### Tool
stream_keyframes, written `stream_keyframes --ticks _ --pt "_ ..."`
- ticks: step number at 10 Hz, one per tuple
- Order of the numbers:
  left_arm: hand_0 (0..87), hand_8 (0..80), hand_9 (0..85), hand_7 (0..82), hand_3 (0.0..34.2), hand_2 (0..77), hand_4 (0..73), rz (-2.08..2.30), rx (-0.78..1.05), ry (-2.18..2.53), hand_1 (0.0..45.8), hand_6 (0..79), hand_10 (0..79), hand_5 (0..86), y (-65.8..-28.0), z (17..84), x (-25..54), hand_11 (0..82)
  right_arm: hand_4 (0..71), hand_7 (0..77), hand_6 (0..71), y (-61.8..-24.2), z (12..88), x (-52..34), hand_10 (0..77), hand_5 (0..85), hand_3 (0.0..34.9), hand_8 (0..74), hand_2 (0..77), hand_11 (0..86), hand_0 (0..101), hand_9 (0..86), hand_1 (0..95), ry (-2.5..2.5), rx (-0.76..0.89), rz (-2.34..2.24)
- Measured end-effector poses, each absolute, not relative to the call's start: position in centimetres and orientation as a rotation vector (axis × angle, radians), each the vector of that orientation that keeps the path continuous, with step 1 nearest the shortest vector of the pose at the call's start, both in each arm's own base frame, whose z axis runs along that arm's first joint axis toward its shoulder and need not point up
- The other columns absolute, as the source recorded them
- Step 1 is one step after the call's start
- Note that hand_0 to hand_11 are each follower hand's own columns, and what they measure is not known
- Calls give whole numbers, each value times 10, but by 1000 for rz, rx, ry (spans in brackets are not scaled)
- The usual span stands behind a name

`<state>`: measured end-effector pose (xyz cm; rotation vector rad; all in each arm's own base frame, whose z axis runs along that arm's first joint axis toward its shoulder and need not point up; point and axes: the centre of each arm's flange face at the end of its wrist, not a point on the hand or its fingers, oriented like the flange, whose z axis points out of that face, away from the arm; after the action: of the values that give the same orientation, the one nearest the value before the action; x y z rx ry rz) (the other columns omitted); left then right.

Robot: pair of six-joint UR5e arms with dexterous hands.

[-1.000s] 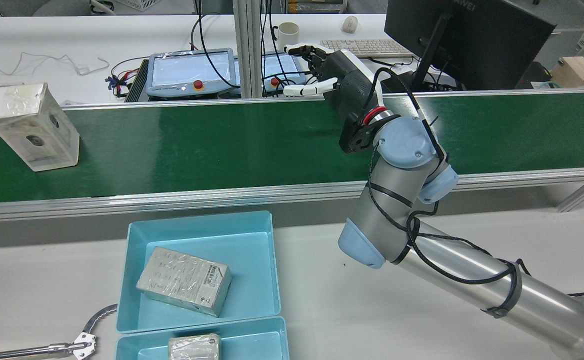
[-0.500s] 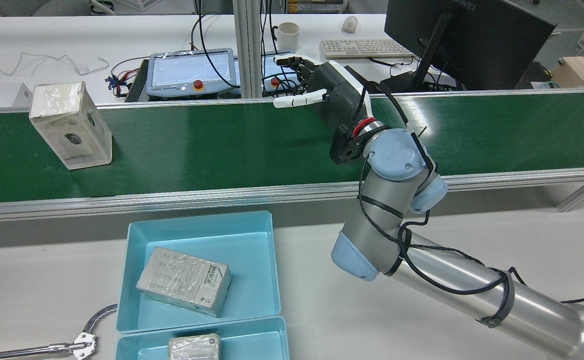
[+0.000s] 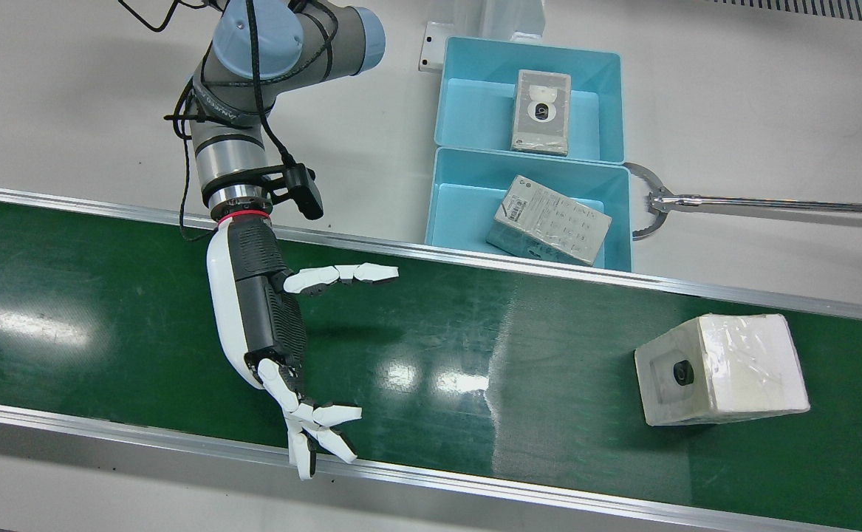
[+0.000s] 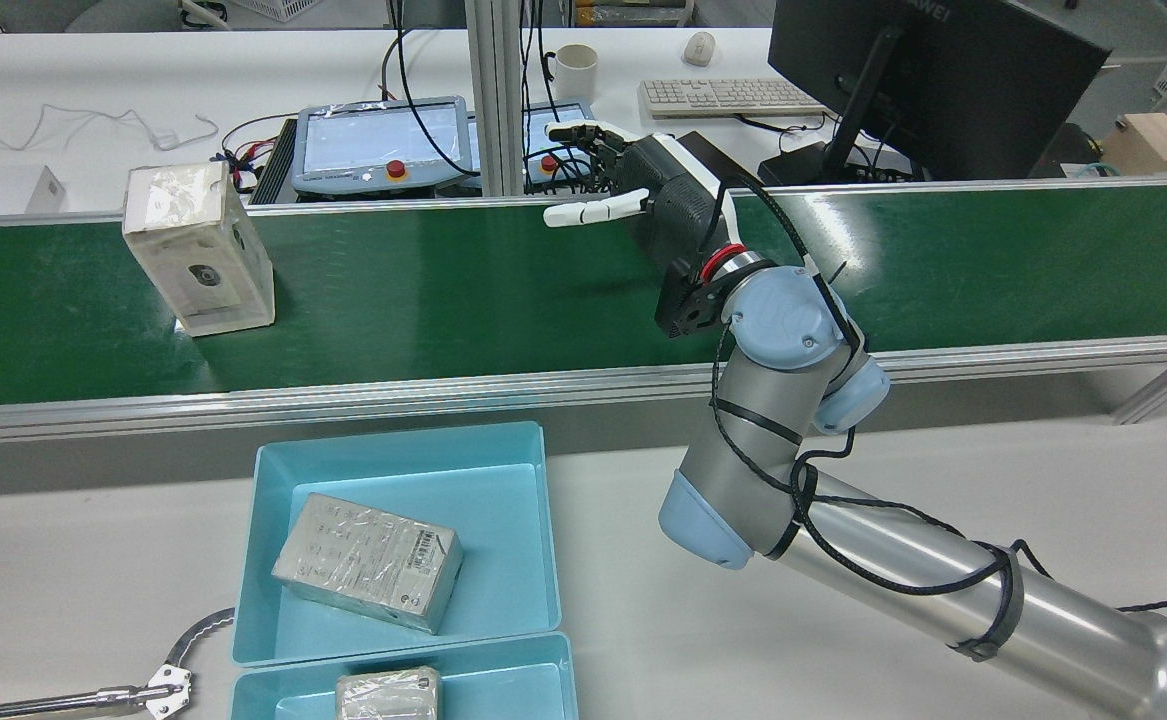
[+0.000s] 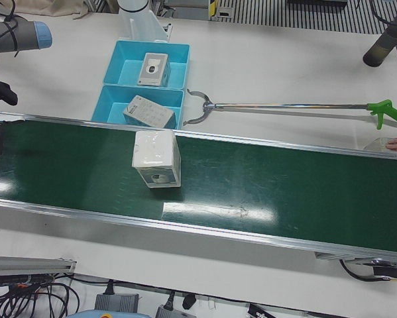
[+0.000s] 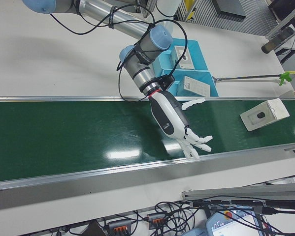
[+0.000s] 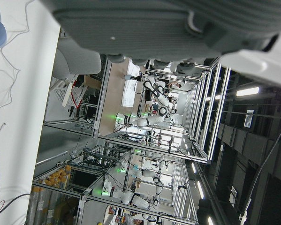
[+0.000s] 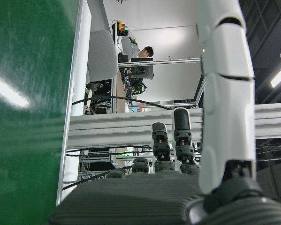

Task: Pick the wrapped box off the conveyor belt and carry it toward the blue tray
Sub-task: 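Shift the right hand along the belt toward the approaching wrapped box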

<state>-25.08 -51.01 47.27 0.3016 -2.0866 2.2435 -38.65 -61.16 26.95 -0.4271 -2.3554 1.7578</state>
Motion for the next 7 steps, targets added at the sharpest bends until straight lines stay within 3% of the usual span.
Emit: stream_keyframes --ticks 7 --pt "0 5 5 5 0 5 0 2243 302 -2087 0 5 5 11 -510 473 -251 5 153 93 82 -609 275 -391 0 311 0 22 109 11 487 44 153 -2357 -425 1770"
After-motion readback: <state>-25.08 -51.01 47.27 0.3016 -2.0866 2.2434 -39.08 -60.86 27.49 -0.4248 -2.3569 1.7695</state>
